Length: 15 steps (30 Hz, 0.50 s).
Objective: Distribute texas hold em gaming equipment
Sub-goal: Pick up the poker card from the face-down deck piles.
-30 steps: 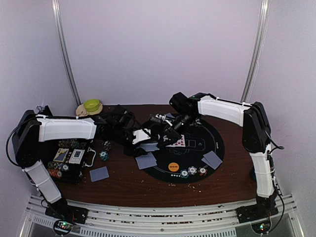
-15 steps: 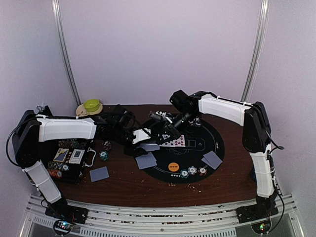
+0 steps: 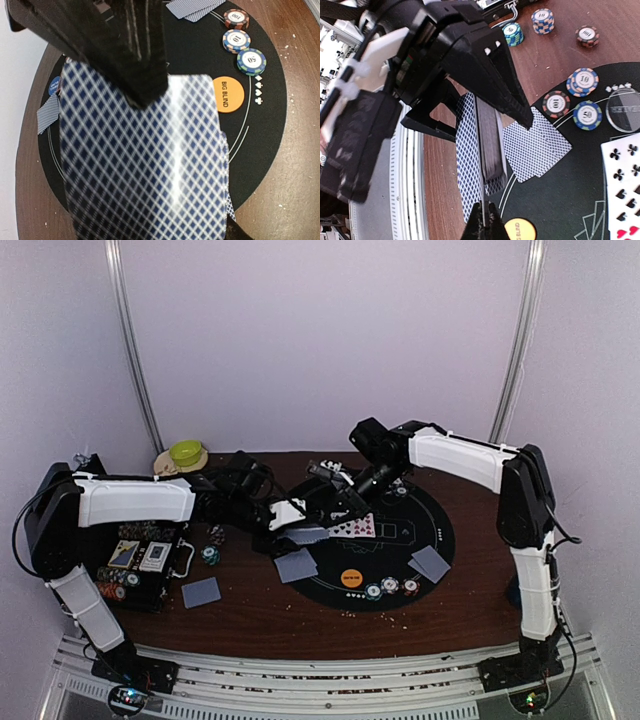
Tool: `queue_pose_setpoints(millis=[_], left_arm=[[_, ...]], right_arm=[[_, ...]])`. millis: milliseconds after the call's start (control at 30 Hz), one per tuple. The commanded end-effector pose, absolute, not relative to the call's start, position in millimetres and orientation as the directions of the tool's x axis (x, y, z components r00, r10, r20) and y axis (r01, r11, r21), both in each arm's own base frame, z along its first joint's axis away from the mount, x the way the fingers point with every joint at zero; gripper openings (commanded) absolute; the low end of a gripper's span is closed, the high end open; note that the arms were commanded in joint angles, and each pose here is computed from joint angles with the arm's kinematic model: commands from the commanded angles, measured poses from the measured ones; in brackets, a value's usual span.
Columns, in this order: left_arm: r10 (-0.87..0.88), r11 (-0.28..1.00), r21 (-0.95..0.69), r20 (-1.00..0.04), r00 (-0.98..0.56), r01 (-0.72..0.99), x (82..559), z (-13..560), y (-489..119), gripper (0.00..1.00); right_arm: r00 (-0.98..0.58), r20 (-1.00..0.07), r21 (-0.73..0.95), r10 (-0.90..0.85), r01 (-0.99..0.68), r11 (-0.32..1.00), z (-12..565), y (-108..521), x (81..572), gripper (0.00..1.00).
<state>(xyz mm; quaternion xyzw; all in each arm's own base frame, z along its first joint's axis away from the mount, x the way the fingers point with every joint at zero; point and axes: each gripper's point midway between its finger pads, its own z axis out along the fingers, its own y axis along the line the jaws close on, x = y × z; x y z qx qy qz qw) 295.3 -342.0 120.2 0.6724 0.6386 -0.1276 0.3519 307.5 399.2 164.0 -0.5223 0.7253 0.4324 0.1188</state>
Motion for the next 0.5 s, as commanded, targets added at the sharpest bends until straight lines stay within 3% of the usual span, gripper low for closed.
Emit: queue_pose_setpoints(millis=[0, 467], left_arm=[[0.745, 0.073, 0.330, -0.646, 0.169, 0.941, 303.1, 132.4, -349.5, 0.56], [0.746, 0.074, 0.331, -0.644, 0.168, 0.941, 303.2, 132.0, -349.1, 0.56]], right_arm=[[-0.389, -0.663, 0.433, -0.639, -0.896, 0.096, 190.2, 376.8, 318.9, 0.00], [-0.435, -0.601, 0.491, -0.670, -0.863, 0.119, 179.5, 333.2, 315.4, 0.00]])
